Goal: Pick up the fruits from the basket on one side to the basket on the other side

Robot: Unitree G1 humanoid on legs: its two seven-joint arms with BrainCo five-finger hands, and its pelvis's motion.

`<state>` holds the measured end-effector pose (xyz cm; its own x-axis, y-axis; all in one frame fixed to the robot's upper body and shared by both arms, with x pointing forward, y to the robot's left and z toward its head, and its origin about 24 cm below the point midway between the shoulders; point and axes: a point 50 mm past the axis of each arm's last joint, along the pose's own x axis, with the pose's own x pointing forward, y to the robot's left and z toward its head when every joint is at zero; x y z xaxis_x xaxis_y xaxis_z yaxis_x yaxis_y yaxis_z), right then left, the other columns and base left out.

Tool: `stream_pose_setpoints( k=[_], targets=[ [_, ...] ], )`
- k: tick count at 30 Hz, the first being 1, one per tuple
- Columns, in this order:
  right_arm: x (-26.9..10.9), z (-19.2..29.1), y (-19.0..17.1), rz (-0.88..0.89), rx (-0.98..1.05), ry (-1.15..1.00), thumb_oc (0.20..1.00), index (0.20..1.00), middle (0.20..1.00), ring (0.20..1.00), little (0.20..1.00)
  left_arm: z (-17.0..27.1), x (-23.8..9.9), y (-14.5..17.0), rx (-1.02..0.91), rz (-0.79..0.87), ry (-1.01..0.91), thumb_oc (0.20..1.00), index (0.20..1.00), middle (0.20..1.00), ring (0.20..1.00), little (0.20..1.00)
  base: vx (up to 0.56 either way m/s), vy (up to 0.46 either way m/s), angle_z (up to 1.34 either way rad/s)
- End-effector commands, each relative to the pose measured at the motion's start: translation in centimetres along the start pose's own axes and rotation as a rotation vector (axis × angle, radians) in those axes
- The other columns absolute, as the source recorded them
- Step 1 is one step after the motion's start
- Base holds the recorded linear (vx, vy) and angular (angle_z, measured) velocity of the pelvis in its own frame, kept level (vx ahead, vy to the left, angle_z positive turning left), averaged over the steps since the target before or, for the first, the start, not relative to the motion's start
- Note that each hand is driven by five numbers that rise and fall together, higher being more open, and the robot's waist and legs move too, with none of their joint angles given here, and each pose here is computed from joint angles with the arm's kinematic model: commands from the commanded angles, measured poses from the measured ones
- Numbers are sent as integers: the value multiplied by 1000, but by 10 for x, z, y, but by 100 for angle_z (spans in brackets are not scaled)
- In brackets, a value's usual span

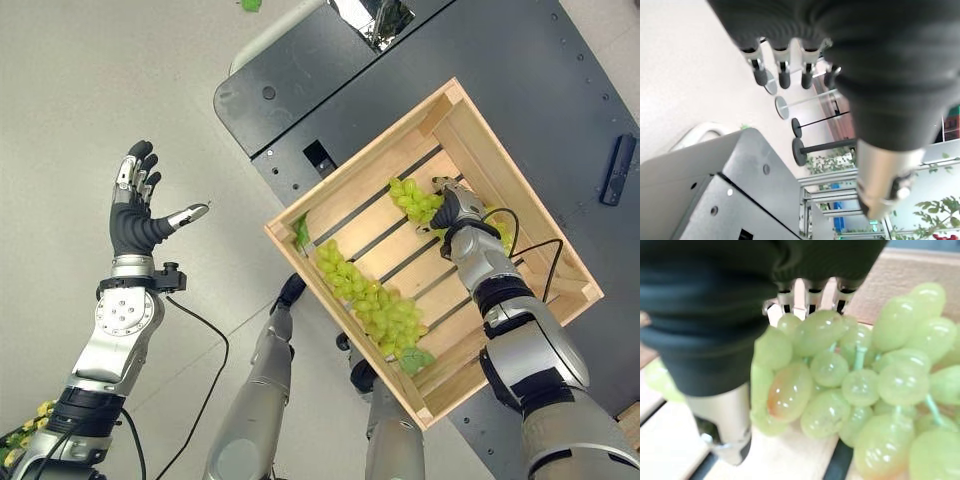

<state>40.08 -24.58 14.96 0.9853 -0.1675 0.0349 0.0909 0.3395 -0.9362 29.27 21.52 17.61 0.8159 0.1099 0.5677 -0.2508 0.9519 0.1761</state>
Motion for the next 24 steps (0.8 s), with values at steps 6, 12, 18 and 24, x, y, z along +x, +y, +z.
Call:
stream_pose_setpoints(
  k=[6,12,18,24],
  targets=[
    [-11,-52,9,116,-156,185,200,200,200,200,200,22,2,8,-29,14,-101,1000,1000,1000,1000,1000,0,0,0],
    [-7,-42,0,79,-146,152,200,200,200,200,200,23,2,8,-29,16,-104,1000,1000,1000,1000,1000,0,0,0],
    [-4,-28,1,72,-138,104,200,200,200,200,200,22,1,7,-36,21,-101,1000,1000,1000,1000,1000,0,0,0],
    [-4,-3,11,114,19,10,200,200,200,200,200,21,3,9,-29,29,-94,1000,1000,1000,1000,1000,0,0,0]
  ],
)
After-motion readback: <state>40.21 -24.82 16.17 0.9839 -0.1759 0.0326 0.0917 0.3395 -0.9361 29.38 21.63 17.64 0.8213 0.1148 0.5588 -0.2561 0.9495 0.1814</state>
